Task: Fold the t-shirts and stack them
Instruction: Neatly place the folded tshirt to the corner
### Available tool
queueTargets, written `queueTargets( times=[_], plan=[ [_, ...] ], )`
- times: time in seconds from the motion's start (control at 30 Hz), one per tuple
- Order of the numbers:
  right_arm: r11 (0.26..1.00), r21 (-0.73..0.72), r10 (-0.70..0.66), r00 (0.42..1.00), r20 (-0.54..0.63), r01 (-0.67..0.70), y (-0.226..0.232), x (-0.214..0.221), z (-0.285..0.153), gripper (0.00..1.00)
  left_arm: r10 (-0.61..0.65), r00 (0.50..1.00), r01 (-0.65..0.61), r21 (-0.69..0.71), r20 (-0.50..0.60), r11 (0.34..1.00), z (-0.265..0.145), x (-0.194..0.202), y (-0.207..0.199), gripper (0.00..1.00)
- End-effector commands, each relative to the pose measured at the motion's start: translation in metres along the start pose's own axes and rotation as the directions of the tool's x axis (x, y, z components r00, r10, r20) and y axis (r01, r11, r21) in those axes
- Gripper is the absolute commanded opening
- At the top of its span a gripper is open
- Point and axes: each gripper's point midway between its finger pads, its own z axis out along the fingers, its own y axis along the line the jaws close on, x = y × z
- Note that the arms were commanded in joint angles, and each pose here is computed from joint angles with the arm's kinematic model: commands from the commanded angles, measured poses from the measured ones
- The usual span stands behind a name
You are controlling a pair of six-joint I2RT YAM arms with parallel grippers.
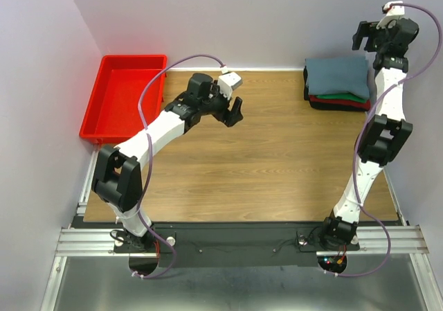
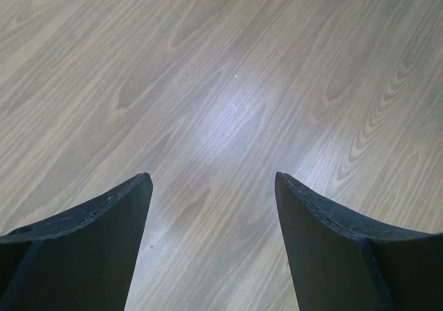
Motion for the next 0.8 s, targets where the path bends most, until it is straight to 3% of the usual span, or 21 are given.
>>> queueTargets(
  times=[0.0,0.1,0.47,0.7,0.77],
  plan=[
    [0.989,-0.026,0.146,0.983,0.11,-0.144,0.005,-0.038,0.001,1.0,0.011,0.995,-0.011,0.001,0.097,1.0,-0.015,-0.028,-0.002,0.83],
    [0.977,0.028,0.208,0.973,0.1,-0.212,-0.006,-0.018,0.016,0.99,0.001,0.995,-0.001,-0.003,0.103,1.0,-0.017,-0.03,-0.001,0.83],
    [0.97,0.126,0.192,0.971,0.144,-0.21,-0.028,0.044,0.057,0.89,-0.013,0.997,0.015,-0.024,0.081,1.0,-0.011,-0.027,0.01,0.82],
    [0.96,0.208,0.158,0.976,0.149,-0.187,-0.043,0.081,0.073,0.74,-0.023,0.999,0.024,-0.021,0.047,1.0,-0.004,-0.024,0.017,0.82],
    [0.955,0.233,0.15,0.977,0.148,-0.182,-0.048,0.089,0.075,0.64,-0.027,0.999,0.028,-0.021,0.035,0.999,-0.001,-0.024,0.019,0.82]
  ],
)
